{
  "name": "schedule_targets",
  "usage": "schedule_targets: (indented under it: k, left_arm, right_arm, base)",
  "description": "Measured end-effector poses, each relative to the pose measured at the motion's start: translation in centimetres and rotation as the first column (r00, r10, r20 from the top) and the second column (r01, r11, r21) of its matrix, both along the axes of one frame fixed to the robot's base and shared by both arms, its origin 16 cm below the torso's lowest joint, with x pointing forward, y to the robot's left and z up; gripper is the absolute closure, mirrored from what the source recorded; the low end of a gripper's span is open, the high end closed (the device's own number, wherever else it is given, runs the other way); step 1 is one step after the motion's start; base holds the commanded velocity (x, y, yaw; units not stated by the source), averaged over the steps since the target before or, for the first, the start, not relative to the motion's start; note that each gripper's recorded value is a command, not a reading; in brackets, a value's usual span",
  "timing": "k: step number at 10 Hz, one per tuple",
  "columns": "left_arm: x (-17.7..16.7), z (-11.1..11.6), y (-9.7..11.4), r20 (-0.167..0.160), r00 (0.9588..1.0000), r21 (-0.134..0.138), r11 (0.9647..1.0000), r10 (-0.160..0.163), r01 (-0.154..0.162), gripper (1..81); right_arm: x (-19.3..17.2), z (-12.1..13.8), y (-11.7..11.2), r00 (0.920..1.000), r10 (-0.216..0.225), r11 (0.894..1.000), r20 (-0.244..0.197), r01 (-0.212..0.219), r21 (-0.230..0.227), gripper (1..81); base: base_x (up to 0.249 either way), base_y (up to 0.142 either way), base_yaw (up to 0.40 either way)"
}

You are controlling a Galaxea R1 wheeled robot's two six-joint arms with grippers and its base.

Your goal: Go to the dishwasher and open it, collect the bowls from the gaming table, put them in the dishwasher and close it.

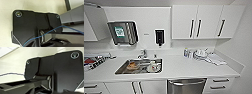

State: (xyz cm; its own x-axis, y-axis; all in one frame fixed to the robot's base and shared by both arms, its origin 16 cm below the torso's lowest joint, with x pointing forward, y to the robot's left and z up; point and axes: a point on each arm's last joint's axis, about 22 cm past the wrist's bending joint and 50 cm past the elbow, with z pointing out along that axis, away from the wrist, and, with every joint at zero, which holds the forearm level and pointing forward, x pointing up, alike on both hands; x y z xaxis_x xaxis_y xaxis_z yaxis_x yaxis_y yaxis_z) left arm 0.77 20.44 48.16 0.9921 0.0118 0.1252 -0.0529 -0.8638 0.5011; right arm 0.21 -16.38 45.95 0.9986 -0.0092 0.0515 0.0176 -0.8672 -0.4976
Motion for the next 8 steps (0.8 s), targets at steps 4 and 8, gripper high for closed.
schedule_targets:
  k: [4,8]
  left_arm:
    - [1.8,4.4,3.7,0.074,0.9964,-0.047,0.9981,0.042,-0.038,1.0]
    - [3.5,8.5,8.0,0.150,0.9848,-0.057,0.9952,0.087,-0.080,1.0]
  right_arm:
    - [1.7,3.1,-1.3,0.9999,-0.012,0.998,0.011,0.011,0.066,1.0]
    - [6.2,10.2,-4.4,0.9984,-0.037,0.986,0.042,0.030,0.165,1.0]
  base:
    - [0.000,0.000,0.000]
    - [0.000,0.000,0.000]
